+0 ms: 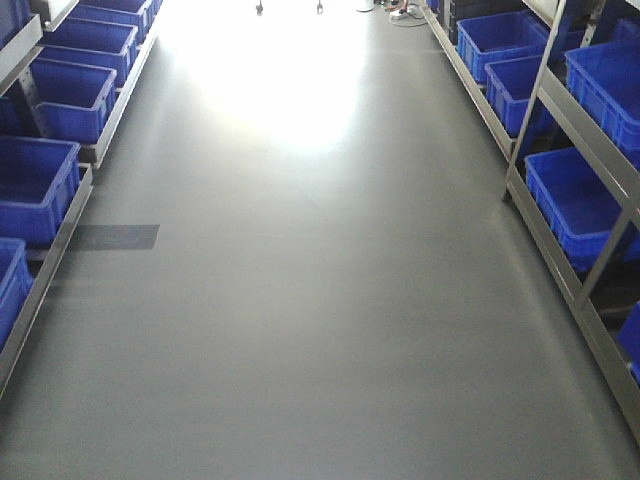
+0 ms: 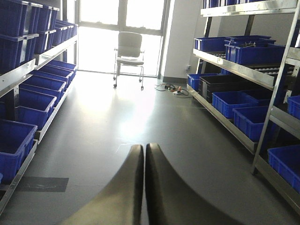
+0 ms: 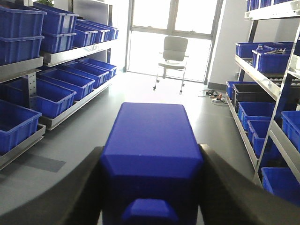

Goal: Pour parts from conveyor to right shelf
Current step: 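Turn into the aisle between bin shelves and drive forward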

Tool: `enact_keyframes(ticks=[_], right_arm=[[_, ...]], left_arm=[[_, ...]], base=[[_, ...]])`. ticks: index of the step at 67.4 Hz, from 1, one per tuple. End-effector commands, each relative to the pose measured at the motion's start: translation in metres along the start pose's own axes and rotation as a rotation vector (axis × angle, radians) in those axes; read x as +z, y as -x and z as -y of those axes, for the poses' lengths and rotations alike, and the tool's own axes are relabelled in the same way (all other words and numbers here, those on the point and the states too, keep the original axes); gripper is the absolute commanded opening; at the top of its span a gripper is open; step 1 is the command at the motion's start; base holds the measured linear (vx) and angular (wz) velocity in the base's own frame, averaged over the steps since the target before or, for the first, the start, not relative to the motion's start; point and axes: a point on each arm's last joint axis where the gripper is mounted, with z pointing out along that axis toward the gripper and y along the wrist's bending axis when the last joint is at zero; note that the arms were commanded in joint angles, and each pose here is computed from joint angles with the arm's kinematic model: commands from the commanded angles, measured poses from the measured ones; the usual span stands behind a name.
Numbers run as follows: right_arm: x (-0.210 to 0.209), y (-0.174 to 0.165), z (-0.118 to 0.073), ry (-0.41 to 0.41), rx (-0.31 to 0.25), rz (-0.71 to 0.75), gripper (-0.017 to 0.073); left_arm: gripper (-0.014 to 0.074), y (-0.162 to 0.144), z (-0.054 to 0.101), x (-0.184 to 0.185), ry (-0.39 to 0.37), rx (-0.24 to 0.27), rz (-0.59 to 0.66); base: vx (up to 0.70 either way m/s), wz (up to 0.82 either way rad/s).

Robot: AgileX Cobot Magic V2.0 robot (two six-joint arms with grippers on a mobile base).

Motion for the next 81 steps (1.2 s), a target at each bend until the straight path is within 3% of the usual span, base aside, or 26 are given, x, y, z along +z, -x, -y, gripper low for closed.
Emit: enact_keyframes(ticks=[1,81], right_arm=[[-0.0035,0.0156,0.0027,-0.025,-0.006,0.102,-0.0001],[-0.0035,0.0156,0.0027,-0.025,-0.006,0.102,-0.0001]], left_arm=[[-0.0006,-0.0002,0.0004,0.0002,-0.014,-0.013,0.059],[-0.0006,-0.0002,0.0004,0.0002,-0.014,-0.013,0.059]], base=[[0.67,-0.07],[0.62,0.03]])
